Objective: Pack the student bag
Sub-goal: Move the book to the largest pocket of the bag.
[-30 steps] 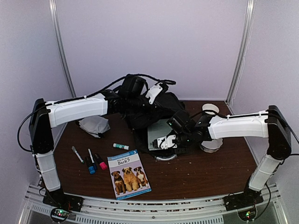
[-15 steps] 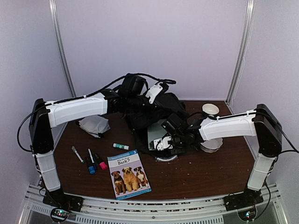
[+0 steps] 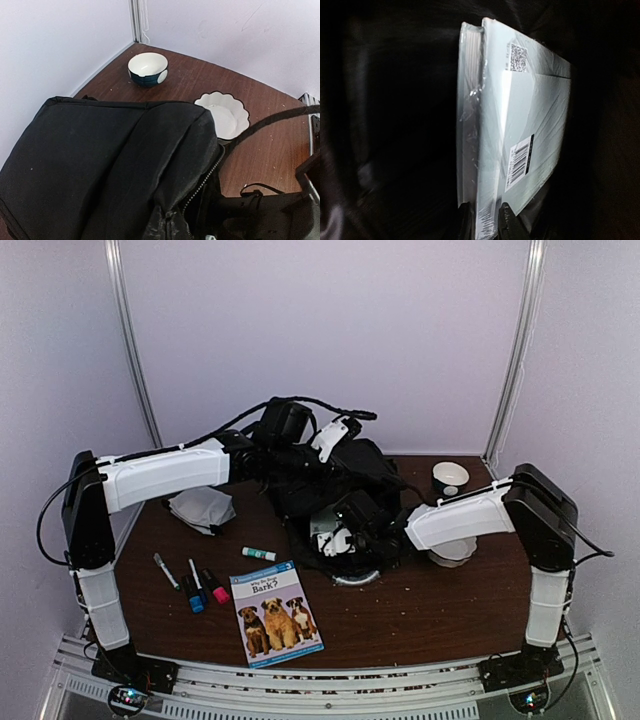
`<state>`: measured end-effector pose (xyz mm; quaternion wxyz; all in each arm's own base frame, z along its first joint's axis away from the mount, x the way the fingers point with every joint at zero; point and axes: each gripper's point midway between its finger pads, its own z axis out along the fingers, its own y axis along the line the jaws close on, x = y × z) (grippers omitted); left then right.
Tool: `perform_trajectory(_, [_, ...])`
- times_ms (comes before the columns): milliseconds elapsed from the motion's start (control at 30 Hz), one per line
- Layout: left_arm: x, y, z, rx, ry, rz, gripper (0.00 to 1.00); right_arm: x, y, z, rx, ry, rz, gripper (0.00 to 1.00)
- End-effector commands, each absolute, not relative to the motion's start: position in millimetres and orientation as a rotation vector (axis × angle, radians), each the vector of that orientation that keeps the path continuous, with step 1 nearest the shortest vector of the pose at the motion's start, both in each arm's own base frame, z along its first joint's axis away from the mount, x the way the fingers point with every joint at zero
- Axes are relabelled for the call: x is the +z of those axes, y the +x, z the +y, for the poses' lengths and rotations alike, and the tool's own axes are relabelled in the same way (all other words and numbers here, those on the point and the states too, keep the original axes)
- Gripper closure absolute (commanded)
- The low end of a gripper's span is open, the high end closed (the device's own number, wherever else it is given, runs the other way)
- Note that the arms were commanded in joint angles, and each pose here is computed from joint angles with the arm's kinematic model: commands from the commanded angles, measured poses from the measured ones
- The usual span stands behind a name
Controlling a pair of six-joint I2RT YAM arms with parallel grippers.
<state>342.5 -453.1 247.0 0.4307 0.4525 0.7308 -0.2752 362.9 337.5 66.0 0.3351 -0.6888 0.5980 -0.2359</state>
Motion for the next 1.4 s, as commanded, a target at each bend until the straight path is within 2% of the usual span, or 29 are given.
perform_trajectory(0, [344.5,329.5,-461.7,-0.800,1.085,1.541,1.00,87.6,400.3,344.0,-0.733,-1.650,1.508,0.82])
perform_trajectory(267, [341.6,327.6,-460.2,-0.801,1.090,1.545,1.00,74.3,418.4,339.0,-0.786,-1.631,1.507,0.83])
perform_trajectory(933, [334.1,324.7,-459.0,-0.803,1.105,1.563,1.00,58.5,420.9,324.1,-0.795,-1.648,1.553,0.83])
perform_trajectory(1167, [327.5,334.1,-458.4,-0.771,1.090,1.591,1.00,83.6,390.5,321.3,-0.701,-1.649,1.564,0.75])
perform_trajectory(1367, [316.5,349.4,-455.9,-0.749,1.045,1.663,1.00,88.9,336.2,311.3,-0.536,-1.716,1.624,0.67])
